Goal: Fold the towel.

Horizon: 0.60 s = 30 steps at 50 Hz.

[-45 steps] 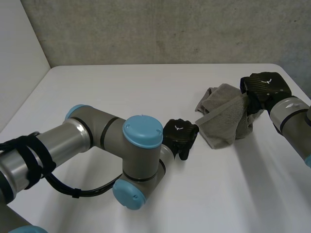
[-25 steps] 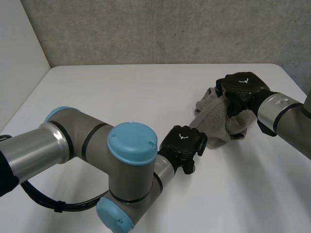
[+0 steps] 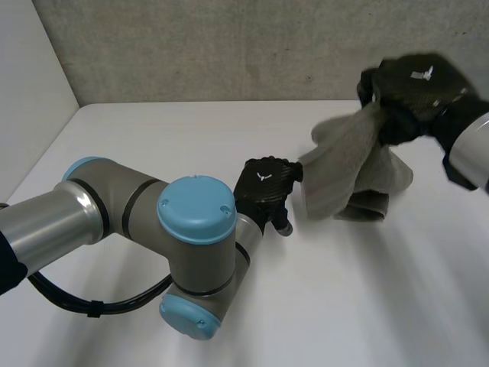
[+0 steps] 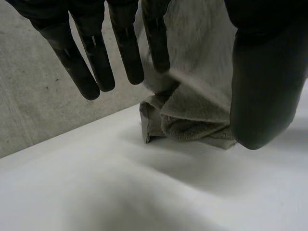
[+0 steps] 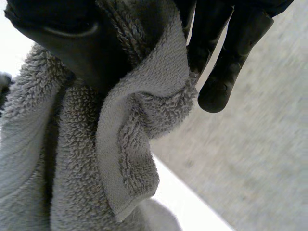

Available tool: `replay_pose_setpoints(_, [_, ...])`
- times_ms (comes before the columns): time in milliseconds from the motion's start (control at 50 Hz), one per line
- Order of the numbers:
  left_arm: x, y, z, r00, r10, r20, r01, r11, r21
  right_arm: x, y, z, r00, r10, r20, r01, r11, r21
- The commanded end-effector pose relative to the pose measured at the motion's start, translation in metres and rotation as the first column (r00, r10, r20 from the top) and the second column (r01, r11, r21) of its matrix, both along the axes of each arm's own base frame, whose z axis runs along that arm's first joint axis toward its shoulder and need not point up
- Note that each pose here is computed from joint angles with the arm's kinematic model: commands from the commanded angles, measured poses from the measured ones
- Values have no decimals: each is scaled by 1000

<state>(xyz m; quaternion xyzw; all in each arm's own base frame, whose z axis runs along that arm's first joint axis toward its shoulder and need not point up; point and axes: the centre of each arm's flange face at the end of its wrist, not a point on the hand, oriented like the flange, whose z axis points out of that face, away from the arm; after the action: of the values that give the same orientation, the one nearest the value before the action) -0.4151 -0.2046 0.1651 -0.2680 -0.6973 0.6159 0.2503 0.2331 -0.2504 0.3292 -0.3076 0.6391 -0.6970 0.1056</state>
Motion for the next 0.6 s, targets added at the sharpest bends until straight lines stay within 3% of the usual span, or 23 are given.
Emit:
replay_pose_setpoints(20, [6,-4,-3,991,48,-127,-29,989,147,-2,19,47,994,17,107,-5,994,-114])
replay_pose_setpoints(240, [11,-5,-6,947,119,-298,-7,937,350,1,40,87,971,76,226,-20,970,-241])
replay_pose_setpoints(480, [12,-7,-13,941,131,-312,-8,930,367,-1,72,104,963,107,249,-33,958,-285])
replay_pose_setpoints(600, [7,0,-11,922,113,-370,47,916,398,-4,83,112,959,116,260,-30,948,-316])
